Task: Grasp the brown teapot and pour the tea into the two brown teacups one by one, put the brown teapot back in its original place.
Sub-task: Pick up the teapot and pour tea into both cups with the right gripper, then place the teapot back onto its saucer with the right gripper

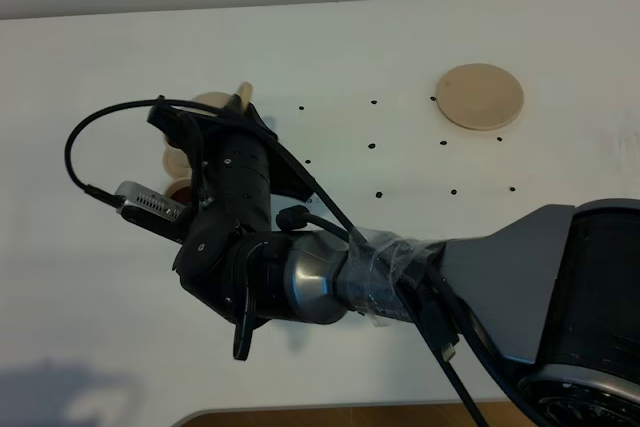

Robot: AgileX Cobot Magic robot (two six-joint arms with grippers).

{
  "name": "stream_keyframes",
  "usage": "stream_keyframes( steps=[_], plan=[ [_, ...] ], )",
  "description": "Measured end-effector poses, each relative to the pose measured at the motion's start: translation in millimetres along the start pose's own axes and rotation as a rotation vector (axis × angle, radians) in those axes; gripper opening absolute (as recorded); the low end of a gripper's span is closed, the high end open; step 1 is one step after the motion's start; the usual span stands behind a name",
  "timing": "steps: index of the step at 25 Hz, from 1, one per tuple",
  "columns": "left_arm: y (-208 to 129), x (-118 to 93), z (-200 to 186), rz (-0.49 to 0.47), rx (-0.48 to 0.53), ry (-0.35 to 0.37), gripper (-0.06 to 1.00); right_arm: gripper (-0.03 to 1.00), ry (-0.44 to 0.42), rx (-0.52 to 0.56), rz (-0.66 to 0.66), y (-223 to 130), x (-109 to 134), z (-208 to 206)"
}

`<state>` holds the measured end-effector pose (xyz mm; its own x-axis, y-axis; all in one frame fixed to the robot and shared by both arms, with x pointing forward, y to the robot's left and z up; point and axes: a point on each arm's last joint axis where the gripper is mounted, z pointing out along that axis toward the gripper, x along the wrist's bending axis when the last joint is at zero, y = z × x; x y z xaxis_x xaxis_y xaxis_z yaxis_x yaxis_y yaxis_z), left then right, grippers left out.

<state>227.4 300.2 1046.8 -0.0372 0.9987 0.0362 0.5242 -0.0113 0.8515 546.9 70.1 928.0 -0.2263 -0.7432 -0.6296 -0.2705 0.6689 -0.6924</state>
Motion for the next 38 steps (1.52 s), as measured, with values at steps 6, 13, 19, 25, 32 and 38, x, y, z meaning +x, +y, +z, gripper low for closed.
stream_keyframes(
  steps=[6, 13, 19, 25, 32, 38],
  plan=[
    [0, 0, 0, 0.000, 0.000, 0.000, 0.55, 0.12, 0.082, -0.007, 0.211, 2, 7, 0],
    [0, 0, 0, 0.000, 0.000, 0.000, 0.55, 0.12, 0.209, 0.034, 0.535, -10, 11, -9],
    [0, 0, 0, 0.000, 0.000, 0.000, 0.55, 0.12, 0.353, 0.028, 0.834, -28, 5, -28],
    [0, 0, 0, 0.000, 0.000, 0.000, 0.55, 0.12, 0.550, -0.007, 1.092, -49, 7, -33],
    [0, 0, 0, 0.000, 0.000, 0.000, 0.55, 0.12, 0.793, -0.127, 1.355, -54, 16, -19],
    [0, 0, 0, 0.000, 0.000, 0.000, 0.55, 0.12, 0.815, -0.209, 1.454, -51, 13, -13]
  ],
)
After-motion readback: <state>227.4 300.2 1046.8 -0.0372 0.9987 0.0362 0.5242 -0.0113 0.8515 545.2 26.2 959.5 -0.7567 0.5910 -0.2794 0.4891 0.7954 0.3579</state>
